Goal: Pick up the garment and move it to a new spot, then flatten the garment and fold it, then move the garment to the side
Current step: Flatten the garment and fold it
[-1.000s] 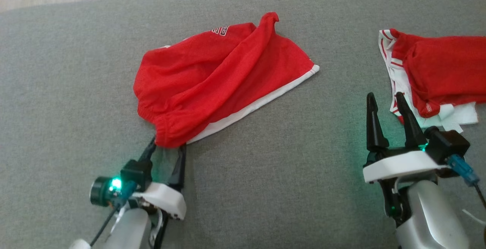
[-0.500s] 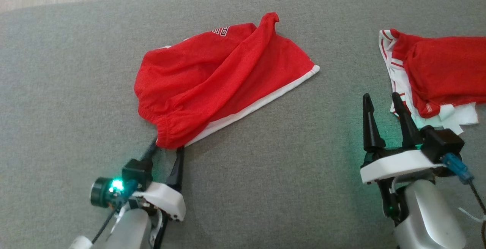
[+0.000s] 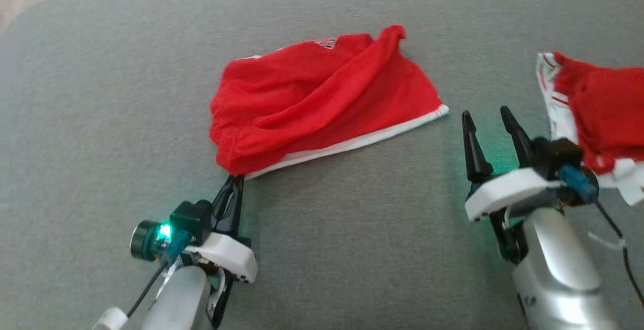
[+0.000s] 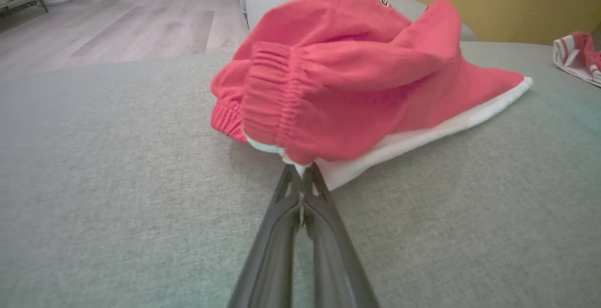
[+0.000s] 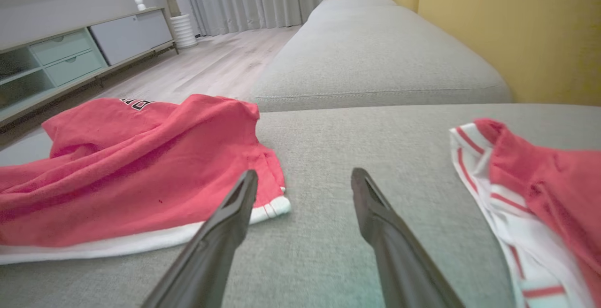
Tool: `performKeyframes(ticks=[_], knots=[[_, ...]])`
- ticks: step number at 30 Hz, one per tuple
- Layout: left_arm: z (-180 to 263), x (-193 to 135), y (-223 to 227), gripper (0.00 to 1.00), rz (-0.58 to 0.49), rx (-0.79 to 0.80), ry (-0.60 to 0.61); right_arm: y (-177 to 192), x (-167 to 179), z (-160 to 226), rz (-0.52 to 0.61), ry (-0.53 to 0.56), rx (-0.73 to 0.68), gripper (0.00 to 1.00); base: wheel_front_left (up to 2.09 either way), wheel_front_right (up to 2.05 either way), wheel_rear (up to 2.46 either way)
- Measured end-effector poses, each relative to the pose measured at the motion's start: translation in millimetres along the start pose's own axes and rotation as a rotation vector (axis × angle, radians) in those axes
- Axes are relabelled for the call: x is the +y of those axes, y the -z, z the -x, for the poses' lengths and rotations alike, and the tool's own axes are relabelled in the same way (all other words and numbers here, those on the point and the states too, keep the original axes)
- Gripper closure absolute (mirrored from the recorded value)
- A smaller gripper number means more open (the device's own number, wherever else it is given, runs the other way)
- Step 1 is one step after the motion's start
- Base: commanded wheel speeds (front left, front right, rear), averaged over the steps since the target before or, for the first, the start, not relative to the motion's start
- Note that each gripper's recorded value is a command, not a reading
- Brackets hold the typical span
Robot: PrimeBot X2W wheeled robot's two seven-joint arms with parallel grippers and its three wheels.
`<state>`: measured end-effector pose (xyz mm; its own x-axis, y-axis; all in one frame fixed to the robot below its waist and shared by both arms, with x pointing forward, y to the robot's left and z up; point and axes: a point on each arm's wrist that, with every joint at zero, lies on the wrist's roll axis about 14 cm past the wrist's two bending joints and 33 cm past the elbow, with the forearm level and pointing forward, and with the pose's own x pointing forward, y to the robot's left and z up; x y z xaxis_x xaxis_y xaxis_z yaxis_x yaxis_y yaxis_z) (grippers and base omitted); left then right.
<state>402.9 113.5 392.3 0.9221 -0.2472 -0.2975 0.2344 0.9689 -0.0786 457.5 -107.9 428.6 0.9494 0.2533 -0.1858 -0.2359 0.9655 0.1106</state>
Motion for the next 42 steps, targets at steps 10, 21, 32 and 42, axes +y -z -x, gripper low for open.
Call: performKeyframes(ticks=[10,21,32,42], knots=[[14.1,11.8,-10.1,1.00,0.013,-0.043,-0.043,39.1,20.2,-20.0,-0.013,-0.050,0.185,0.00,0.00,0.00,0.00],[12.3,7.9,-14.5,1.00,0.020,-0.059,-0.042,55.2,39.3,-23.4,-0.079,-0.097,0.252,0.00,0.00,0.00,0.00],[11.6,5.5,-11.7,1.00,0.018,-0.050,-0.038,56.9,48.2,-31.1,-0.175,-0.107,0.283,1.00,0.00,0.00,0.00],[12.6,9.0,-24.1,1.00,0.017,-0.086,-0.060,44.9,43.7,-26.0,-0.104,-0.109,0.221,1.00,0.00,0.00,0.00]])
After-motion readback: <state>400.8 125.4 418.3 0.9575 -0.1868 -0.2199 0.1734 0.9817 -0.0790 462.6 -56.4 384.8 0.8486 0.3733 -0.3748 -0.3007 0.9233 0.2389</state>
